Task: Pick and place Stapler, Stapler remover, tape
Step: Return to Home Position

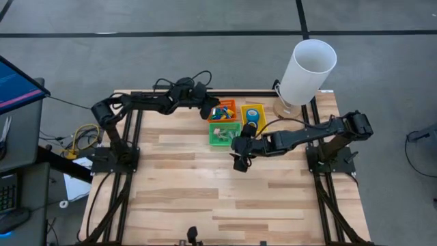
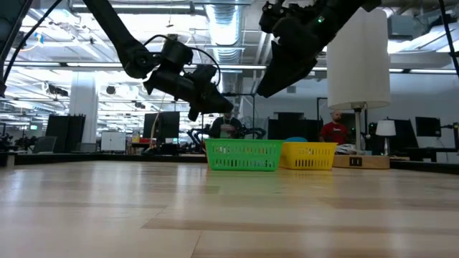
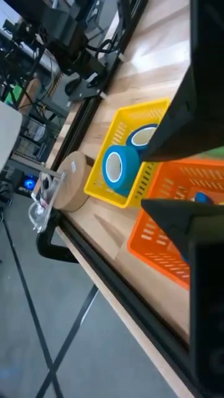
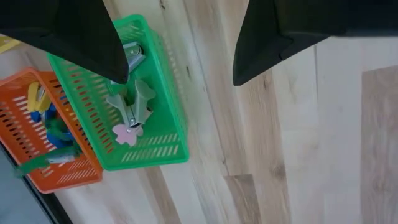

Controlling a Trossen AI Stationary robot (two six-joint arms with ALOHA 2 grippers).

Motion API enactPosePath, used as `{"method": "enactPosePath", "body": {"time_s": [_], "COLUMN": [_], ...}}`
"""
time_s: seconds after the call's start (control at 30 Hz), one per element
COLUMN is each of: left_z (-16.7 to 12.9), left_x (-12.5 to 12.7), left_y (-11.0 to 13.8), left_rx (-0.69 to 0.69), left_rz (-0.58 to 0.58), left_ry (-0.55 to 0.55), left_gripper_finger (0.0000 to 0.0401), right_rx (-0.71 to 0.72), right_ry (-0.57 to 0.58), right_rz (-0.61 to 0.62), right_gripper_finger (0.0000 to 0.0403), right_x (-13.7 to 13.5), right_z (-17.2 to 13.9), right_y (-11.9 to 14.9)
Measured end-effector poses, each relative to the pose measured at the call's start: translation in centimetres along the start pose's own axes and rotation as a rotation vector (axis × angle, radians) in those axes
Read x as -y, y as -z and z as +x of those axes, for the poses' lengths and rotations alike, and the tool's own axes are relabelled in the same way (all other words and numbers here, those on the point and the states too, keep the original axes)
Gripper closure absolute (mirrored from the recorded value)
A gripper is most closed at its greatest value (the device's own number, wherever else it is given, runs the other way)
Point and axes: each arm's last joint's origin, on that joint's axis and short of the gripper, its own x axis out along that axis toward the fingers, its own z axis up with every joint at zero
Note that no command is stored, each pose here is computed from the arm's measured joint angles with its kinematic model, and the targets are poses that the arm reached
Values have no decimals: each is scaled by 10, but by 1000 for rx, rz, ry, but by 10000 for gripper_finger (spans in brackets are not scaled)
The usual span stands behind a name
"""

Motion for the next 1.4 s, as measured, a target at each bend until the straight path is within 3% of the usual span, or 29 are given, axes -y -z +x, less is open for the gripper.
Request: {"method": "enactPosePath", "body": {"time_s": [0.17,0.27,0.37,0.5,0.6,0.77,0.93,1.1,1.2,1.33,1.4], "left_z": [-1,-12,-39,-96,-138,-190,-218,-226,-229,-231,-230], "left_x": [4,15,38,80,106,131,137,133,135,139,140], "left_y": [-2,-15,-32,-39,-21,28,71,110,117,119,119], "left_rx": [5,40,99,213,285,385,468,509,476,471,463], "left_rz": [5,27,71,168,215,208,160,157,196,240,238], "left_ry": [10,73,180,289,321,358,403,405,412,453,455], "left_gripper_finger": [258,241,233,231,232,231,232,232,230,232,232], "right_rx": [3,4,46,208,318,488,641,736,729,727,766], "right_ry": [-10,-18,17,159,216,4,-162,-271,-242,-90,-94], "right_rz": [17,5,16,-6,-2,54,141,159,128,102,120], "right_gripper_finger": [122,122,122,122,122,122,122,122,122,122,122], "right_x": [-4,-9,-17,-25,-24,-2,37,59,68,82,87], "right_z": [-2,-4,-12,-49,-71,-81,-71,-65,-65,-68,-72], "right_y": [1,2,1,-5,10,64,124,170,183,187,186]}}
